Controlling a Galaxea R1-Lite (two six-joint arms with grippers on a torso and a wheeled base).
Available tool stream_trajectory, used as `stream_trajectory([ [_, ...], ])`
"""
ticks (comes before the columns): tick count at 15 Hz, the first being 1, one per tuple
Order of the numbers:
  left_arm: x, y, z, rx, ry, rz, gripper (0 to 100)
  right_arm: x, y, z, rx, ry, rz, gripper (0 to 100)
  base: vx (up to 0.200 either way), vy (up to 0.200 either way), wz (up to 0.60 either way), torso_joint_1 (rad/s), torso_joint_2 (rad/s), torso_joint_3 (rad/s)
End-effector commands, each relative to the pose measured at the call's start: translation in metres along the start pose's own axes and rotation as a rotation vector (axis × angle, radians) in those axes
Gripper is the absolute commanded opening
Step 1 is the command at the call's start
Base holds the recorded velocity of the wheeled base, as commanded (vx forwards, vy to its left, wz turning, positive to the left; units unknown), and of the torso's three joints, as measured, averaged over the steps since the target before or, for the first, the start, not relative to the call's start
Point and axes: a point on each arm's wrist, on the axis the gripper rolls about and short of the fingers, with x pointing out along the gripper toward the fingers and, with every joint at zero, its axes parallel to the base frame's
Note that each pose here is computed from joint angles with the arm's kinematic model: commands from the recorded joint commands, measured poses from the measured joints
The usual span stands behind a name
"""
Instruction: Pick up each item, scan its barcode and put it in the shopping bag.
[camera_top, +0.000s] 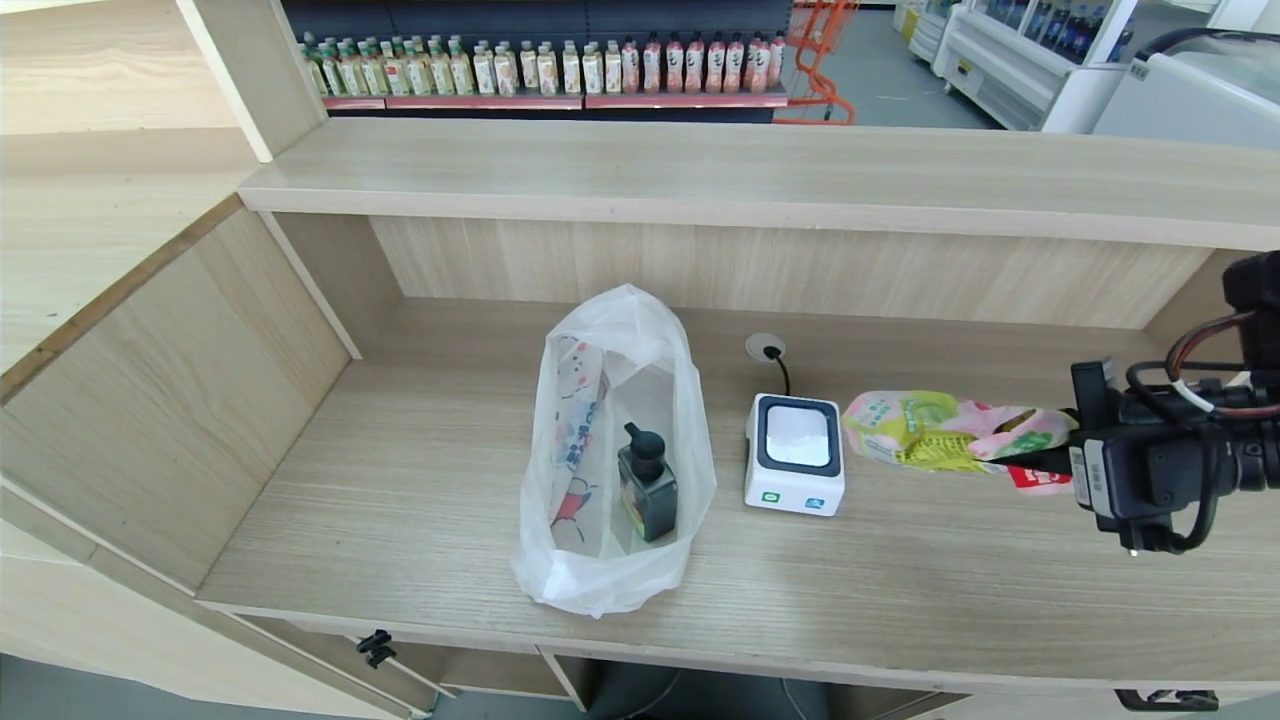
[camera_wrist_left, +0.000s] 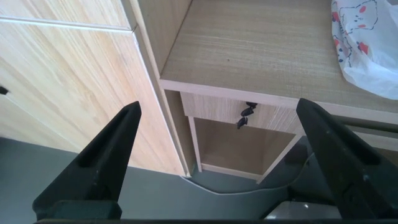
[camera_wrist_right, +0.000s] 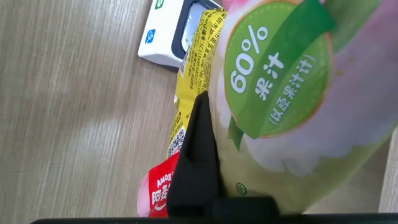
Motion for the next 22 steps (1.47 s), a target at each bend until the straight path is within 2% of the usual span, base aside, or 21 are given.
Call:
stream_trajectory([
  [1, 0.0, 0.0, 0.0, 0.0, 0.0, 0.0, 100, 0.018, -0.011, -0.014, -0.014, -0.007, 0.009, 0, 0.0, 0.0, 0.0, 0.0, 0.0, 0.0],
  [3, 0.0, 0.0, 0.0, 0.0, 0.0, 0.0, 100, 0.025, -0.021, -0.019, -0.034, -0.008, -0.004, 0, 0.0, 0.0, 0.0, 0.0, 0.0, 0.0],
  [7, 0.0, 0.0, 0.0, 0.0, 0.0, 0.0, 100, 0.037, -0.013, -0.017, -0.091, -0.038, 0.032, 0, 0.0, 0.0, 0.0, 0.0, 0.0, 0.0],
  [17, 0.0, 0.0, 0.0, 0.0, 0.0, 0.001, 100, 0.059, -0.003, -0.041, -0.228, -0.089, 0.058, 0, 0.0, 0.0, 0.0, 0.0, 0.0, 0.0],
  [22, 0.0, 0.0, 0.0, 0.0, 0.0, 0.001, 100, 0.072, -0.007, -0.051, -0.323, -0.088, -0.007, 0, 0.0, 0.0, 0.0, 0.0, 0.0, 0.0],
])
